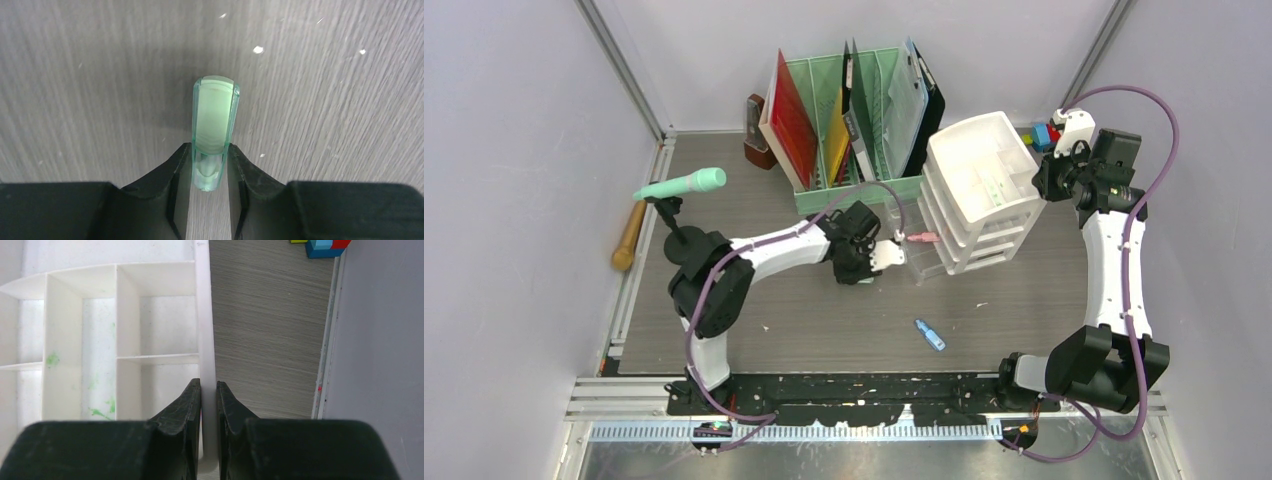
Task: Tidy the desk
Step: Place the stationery in the drawer, then pick up the stationery from the center of the board, then place the stationery in the drawer.
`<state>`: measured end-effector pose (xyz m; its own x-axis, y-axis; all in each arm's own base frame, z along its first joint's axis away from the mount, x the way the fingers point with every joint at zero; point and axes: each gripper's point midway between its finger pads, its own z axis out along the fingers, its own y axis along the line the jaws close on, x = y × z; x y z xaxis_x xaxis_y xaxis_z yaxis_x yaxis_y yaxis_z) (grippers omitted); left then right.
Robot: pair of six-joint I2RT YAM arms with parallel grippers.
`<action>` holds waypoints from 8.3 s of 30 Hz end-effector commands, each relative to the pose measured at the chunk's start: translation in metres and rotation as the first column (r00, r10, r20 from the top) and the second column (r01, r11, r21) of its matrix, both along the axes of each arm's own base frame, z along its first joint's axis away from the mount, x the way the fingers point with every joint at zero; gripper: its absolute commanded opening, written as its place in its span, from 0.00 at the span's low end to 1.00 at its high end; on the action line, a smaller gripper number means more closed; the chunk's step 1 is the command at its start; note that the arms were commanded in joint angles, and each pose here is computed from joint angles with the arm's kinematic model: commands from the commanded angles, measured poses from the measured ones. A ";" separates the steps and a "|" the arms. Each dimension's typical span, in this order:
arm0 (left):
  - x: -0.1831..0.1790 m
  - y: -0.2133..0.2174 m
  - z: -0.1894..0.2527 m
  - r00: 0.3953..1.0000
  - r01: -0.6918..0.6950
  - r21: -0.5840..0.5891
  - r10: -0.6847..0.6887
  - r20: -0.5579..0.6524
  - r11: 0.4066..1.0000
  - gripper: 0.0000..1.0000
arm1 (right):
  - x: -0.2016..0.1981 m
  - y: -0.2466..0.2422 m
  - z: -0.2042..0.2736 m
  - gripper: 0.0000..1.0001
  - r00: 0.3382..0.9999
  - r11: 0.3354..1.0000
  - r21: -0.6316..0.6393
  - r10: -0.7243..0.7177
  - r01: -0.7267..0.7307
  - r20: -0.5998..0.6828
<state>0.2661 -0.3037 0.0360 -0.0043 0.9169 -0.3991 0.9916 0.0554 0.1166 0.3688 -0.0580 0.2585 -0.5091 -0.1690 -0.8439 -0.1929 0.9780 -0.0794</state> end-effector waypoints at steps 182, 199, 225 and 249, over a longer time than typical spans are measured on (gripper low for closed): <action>-0.087 -0.094 0.067 0.949 0.309 -0.013 -0.309 -0.066 0.951 0.05 | -0.030 0.017 -0.053 0.00 0.972 0.997 0.039 0.075 -0.068 -0.221; 0.047 -0.121 0.151 0.819 -0.500 -0.329 0.314 -0.480 0.801 0.11 | -0.030 0.017 -0.054 0.00 0.972 0.997 0.042 0.073 -0.065 -0.224; 0.141 -0.123 0.135 0.741 -0.663 -0.421 0.465 -0.484 0.619 0.82 | -0.031 0.016 -0.056 0.00 0.969 0.997 0.046 0.064 -0.054 -0.238; 0.106 -0.081 0.112 0.564 -0.823 -0.318 0.619 -0.546 0.470 1.00 | -0.078 0.037 -0.031 0.00 0.932 0.987 0.094 0.157 -0.133 -0.328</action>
<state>0.3618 -0.3754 0.1239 -0.7748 0.2991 -0.5569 0.5741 0.7017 -0.4218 0.3454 -0.0491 0.2571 -0.5827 -0.2119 -0.7846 -0.2579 0.9637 -0.0688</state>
